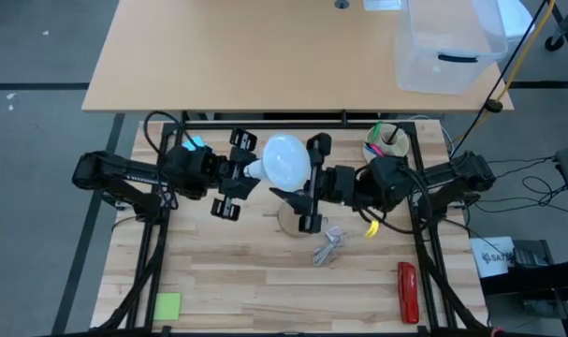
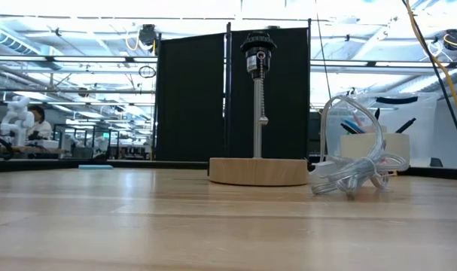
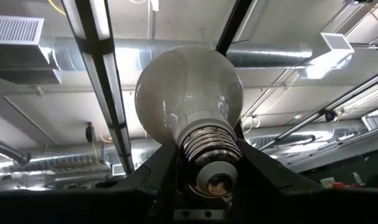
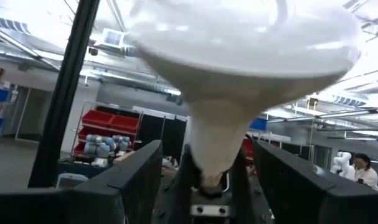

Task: Screw lightbulb
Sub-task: Insert the lightbulb into the lamp

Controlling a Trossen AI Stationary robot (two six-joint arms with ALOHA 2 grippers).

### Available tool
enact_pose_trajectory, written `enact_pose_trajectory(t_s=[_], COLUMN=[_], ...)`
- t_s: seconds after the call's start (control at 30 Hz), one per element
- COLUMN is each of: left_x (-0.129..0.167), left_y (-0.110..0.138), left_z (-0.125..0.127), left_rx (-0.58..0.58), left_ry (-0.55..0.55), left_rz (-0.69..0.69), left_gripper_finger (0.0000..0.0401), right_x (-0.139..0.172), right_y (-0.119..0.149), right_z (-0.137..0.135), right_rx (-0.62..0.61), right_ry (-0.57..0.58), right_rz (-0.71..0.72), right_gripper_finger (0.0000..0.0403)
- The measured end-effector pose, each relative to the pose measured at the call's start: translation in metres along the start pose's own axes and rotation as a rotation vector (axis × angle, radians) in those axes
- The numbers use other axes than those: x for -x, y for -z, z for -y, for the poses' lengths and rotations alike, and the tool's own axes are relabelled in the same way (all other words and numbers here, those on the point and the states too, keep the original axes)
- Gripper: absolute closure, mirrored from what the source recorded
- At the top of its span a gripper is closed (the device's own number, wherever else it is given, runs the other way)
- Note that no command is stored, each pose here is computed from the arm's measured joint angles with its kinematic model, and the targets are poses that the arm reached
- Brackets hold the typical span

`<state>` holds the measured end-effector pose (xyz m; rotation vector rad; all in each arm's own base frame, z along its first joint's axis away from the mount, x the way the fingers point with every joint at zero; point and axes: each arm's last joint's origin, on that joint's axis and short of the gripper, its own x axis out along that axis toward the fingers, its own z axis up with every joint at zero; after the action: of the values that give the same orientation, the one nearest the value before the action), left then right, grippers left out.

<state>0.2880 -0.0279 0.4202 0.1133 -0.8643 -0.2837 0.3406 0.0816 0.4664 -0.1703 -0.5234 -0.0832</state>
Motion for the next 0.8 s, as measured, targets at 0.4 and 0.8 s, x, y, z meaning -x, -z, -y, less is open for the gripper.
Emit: enact_pose_trajectory(t_s=[0.4,0.8], left_x=[0.001,0.002], left_y=[0.005,0.018], left_z=[-0.005,-0.007], left_rx=[0.001,0.003], left_ry=[-0.039,-0.064], left_rz=[-0.037,-0.070], left_gripper_finger=[0.0274,0.0275], right_x=[-0.002,-0.004], right_y=[0.001,0.000], right_z=[0.009,0.017], right_rx=[-0.015,-0.054], right_ry=[0.002,0.008], right_rz=[0.017,0.054], right_gripper_finger=[0.0158,0.0158])
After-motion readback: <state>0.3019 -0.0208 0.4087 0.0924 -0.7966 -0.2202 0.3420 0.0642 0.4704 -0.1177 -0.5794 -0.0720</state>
